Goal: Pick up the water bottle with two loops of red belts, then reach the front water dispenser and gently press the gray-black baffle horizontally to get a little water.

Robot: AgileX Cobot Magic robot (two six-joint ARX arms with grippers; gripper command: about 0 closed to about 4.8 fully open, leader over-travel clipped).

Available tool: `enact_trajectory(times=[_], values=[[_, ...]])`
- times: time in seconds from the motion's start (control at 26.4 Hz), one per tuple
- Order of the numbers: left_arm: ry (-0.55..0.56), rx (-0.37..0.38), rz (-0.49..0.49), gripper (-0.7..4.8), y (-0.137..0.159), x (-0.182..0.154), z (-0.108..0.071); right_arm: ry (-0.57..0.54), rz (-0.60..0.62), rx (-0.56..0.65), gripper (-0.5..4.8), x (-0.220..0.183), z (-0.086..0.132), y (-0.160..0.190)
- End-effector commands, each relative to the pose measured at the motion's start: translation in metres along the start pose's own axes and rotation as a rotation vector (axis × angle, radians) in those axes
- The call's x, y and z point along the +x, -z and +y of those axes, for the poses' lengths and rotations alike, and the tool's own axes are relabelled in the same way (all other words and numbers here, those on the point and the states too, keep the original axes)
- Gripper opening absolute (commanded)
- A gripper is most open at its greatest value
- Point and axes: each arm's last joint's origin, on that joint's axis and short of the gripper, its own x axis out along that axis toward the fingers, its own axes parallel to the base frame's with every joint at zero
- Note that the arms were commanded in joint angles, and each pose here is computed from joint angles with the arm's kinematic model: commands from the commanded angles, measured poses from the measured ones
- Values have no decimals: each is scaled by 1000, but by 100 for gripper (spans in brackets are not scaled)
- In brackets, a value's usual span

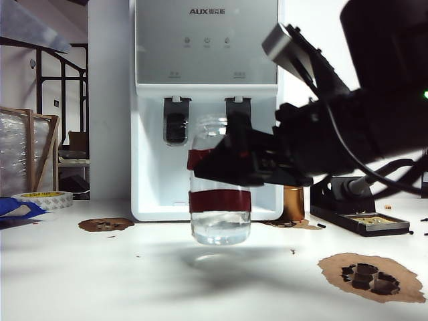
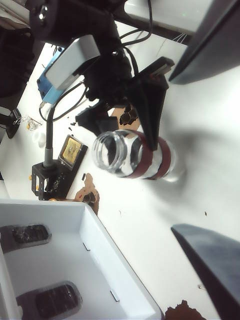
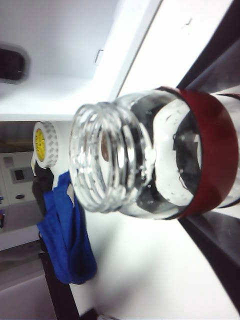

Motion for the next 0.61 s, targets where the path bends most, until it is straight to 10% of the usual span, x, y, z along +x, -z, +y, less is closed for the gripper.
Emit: enact_trajectory(times=[0.04,0.61], values=[[-1,10,-9,464,-2,0,0,-3,-73,-17,88,-5,1,-3],[0,11,-10,464,-2,0,0,-36,-51,66,88,9,0,32]])
